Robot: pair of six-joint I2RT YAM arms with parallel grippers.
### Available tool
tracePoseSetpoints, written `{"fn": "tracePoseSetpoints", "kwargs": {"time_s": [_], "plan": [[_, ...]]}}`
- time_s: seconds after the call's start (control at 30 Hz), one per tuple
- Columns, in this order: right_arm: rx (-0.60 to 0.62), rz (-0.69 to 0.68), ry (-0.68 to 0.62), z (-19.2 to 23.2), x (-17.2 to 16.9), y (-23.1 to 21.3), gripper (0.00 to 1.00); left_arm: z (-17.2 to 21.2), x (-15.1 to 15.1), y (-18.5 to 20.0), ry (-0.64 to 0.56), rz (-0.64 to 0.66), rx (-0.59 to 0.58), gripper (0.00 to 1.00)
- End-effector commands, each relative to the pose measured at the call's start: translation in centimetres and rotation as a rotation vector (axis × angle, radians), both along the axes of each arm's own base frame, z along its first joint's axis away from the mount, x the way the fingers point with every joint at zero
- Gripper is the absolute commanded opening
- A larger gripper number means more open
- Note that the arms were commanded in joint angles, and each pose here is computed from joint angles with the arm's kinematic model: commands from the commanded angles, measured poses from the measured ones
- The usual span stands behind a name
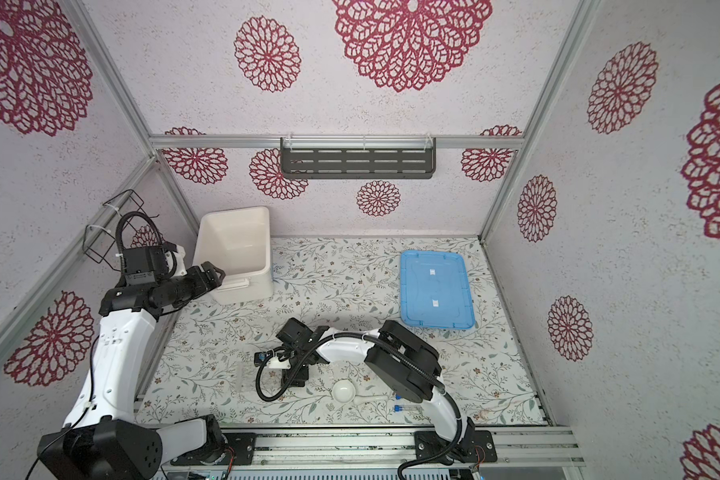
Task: Organize the chemistry lab equipment
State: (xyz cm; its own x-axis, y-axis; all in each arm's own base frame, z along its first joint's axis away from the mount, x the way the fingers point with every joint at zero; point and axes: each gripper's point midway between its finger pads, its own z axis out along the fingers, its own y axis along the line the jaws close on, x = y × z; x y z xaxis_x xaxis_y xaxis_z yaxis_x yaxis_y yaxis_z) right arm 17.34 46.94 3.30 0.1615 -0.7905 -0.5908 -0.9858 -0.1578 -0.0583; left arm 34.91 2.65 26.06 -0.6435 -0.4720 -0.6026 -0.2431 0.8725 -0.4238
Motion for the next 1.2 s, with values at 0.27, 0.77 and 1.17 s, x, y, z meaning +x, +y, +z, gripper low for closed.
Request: {"fn": "tracePoseSetpoints", "kwargs": {"time_s": [0.27,0.77,1.17], "plan": [[0.062,-0.288,0.032,3.2,4.7,-7.9,0.73,0.8,0.1,-0.6,-0.028,0.008,-0.06,0.89],[-0.074,-0.718,0.048,1.1,8.3,-19.9,0.75,0.9,-1.0,-7.5,-0.036,-0.164,0.036,0.89],[0.06,-0.917,-0.082,7.6,9.7,-22.8,0.93,1.1,-1.4,-11.5,-0.089,-0.282,0.108,0.89]]}}
